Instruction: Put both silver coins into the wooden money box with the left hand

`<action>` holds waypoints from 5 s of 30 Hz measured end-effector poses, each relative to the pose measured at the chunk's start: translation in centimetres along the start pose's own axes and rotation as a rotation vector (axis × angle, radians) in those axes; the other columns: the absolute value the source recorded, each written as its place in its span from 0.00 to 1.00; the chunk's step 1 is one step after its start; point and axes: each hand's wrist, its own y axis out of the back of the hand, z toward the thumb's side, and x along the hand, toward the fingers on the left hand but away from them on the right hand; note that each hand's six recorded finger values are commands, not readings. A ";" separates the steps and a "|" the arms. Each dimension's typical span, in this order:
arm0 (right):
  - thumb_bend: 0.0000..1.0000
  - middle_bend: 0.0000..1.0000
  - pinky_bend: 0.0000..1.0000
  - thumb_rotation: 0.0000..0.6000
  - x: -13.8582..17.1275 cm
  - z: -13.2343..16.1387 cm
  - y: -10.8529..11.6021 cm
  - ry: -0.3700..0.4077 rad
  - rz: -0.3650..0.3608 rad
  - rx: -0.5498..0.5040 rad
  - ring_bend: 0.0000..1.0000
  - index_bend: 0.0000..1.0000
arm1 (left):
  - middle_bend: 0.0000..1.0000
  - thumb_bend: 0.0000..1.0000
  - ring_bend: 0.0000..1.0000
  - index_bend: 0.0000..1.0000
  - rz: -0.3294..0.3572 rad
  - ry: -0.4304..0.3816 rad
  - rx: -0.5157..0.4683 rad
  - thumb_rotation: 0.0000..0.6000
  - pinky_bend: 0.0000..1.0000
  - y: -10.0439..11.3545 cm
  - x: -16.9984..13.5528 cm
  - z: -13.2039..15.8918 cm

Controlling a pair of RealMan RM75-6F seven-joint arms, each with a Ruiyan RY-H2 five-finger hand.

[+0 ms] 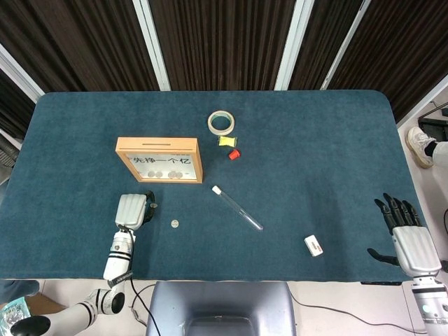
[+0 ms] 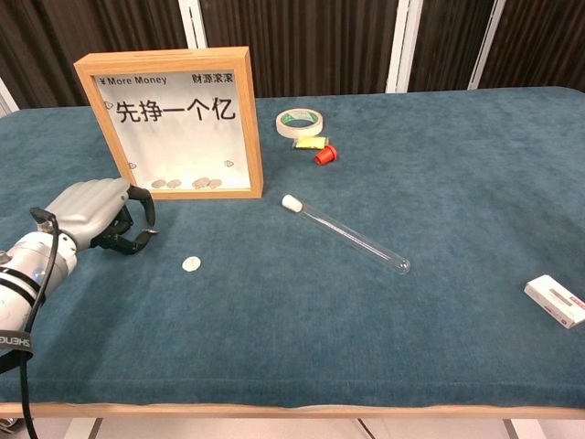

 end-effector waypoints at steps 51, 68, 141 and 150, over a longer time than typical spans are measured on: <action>0.14 0.00 0.00 1.00 -0.2 0.4 -0.2 0.018 0.023 -0.011 0.00 0.00 | 1.00 0.48 1.00 0.58 0.502 0.034 -0.087 1.00 1.00 18.4 -0.7 0.6; 0.14 0.00 0.00 1.00 -0.4 -0.1 0.4 0.017 0.031 -0.059 0.00 0.00 | 1.00 0.51 1.00 0.54 0.487 0.204 0.050 1.00 1.00 23.7 4.3 3.6; 0.14 0.00 0.00 1.00 0.0 -0.4 0.9 0.046 0.046 -0.083 0.00 0.00 | 1.00 0.41 1.00 0.35 0.352 -0.166 -0.015 1.00 1.00 17.5 -4.3 11.0; 0.14 0.00 0.00 1.00 0.3 0.3 0.3 0.060 0.055 -0.060 0.00 0.00 | 1.00 0.41 1.00 0.36 0.215 -0.176 -0.057 1.00 1.00 10.2 -9.1 7.2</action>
